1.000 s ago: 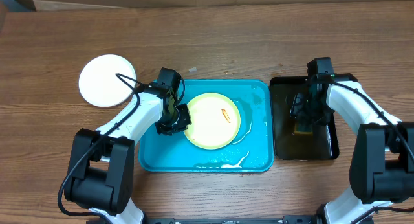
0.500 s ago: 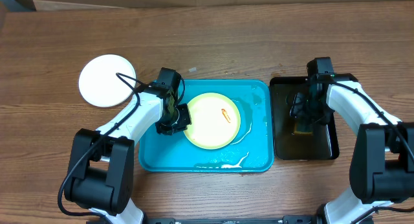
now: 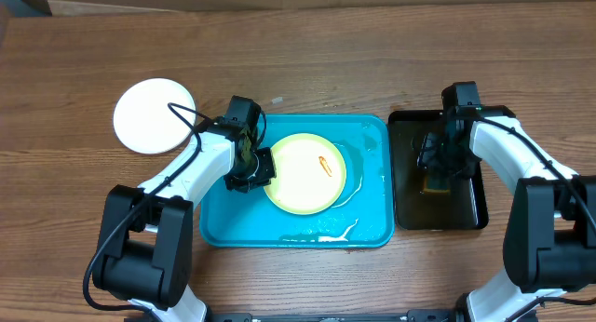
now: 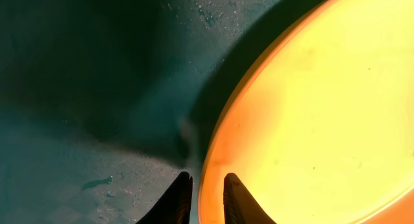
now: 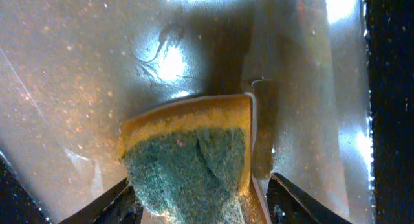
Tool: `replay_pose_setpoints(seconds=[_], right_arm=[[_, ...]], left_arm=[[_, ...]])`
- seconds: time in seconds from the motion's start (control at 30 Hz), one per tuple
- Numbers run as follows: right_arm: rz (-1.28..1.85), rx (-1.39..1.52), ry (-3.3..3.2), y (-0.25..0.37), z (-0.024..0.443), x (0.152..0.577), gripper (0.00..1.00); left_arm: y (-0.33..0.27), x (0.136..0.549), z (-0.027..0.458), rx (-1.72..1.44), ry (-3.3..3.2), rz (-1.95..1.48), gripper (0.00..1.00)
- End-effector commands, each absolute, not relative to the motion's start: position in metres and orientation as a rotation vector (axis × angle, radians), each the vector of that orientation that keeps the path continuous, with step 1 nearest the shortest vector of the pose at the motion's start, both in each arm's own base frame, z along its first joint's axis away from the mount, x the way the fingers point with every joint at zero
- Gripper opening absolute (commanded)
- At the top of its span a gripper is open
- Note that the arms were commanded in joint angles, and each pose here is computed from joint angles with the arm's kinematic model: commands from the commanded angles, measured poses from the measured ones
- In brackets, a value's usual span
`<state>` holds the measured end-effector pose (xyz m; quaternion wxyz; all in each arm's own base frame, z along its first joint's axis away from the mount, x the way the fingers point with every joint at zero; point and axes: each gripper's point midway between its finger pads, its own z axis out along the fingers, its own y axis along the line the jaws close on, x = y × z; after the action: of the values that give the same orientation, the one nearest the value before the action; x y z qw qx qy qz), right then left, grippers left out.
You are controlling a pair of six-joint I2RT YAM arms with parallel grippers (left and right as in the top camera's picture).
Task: Clean dirty plates on tray and stack at the side
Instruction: 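Rub the sponge in the black tray water with the right gripper, then lift the sponge out of the black tray with the right gripper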
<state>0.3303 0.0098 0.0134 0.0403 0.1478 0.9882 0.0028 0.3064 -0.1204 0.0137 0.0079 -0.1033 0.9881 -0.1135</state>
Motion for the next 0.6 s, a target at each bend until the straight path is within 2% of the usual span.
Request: replay_pose_setpoints(seconds=[0.0, 0.2, 0.57], right_arm=[[0.021, 0.445, 3.011, 0.0121, 0.0150, 0.3332, 0.62], [0.022, 0.445, 3.009, 0.0121, 0.0151, 0.3336, 0.62], [0.018, 0.449, 3.041, 0.0125, 0.0142, 0.3257, 0.61]], left_arm=[[-0.1234, 0.3153, 0.0209, -0.272, 3.061, -0.368, 0.19], [-0.1234, 0.3151, 0.0209, -0.272, 3.062, -0.368, 0.16], [-0.1233, 0.3148, 0.0208, -0.273, 3.064, -0.368, 0.17]])
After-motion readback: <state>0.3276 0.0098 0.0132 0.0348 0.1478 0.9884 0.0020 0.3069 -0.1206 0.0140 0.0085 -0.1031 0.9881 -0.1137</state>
